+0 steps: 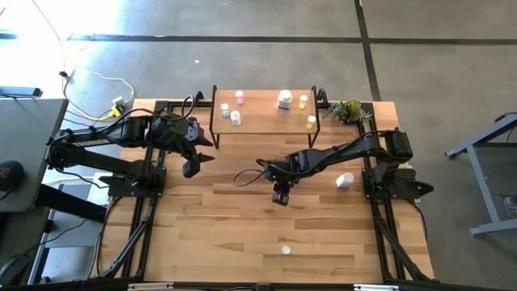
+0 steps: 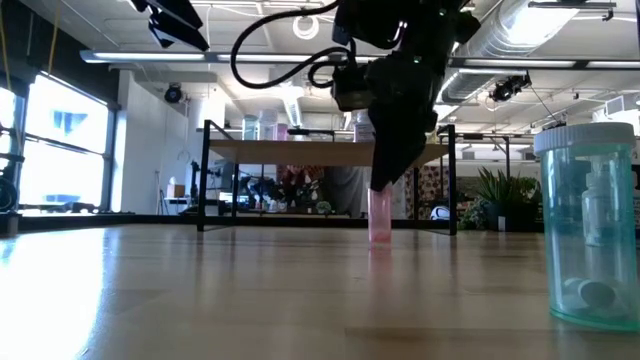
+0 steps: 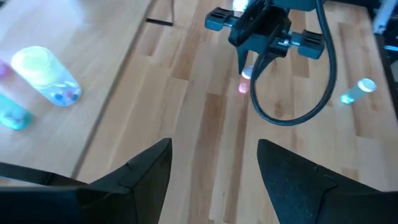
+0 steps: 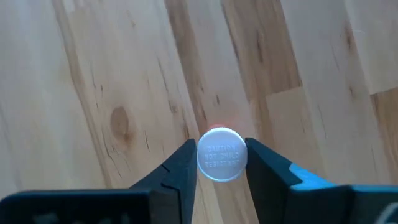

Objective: Pick and place medicine bottles onto shelf by color
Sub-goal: Put the pink pill bottle on the shelf

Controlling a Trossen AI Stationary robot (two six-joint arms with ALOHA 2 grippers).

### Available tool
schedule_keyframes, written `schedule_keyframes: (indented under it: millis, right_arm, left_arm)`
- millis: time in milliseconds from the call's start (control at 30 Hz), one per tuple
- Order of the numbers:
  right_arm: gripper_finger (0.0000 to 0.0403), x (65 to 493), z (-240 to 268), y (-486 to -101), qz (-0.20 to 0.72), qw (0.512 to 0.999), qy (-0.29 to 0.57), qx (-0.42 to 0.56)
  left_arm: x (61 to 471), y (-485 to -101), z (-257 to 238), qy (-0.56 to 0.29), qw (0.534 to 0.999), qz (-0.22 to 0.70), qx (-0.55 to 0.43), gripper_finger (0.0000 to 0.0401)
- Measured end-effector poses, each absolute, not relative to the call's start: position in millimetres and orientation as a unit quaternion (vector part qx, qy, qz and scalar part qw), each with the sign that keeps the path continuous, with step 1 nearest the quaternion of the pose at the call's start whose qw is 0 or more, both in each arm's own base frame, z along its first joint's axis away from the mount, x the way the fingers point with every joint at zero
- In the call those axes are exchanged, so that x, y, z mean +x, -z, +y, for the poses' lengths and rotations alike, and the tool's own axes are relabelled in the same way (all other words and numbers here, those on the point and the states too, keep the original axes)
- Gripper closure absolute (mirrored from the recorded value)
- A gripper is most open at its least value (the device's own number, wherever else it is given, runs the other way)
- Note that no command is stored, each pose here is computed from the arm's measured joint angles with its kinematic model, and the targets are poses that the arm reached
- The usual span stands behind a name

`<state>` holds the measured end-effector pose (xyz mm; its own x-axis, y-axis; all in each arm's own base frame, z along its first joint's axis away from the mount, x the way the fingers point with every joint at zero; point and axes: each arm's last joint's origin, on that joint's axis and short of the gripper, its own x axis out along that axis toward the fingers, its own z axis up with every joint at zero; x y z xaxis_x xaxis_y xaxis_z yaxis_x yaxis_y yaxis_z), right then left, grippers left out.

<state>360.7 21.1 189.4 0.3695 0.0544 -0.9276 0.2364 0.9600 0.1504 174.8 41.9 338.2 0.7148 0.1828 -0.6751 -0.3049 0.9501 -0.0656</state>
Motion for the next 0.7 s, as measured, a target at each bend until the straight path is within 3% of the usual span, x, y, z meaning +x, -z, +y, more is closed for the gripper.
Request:
schedule_keyframes:
  millis: [300,700]
  right_arm:
    - [0.0299,355.3,-9.4,-214.0,0.520,0.831,0.069,0.184]
    - [0.0299,320.3,-57.9,-292.3,0.378,0.896,0.107,0.208]
  left_arm:
    - [174.5,-338.5,43.7,-0.160,0.919,0.352,-0.074,0.0176]
    - [178.6,-345.0,49.1,-0.178,0.931,0.313,-0.056,0.0176]
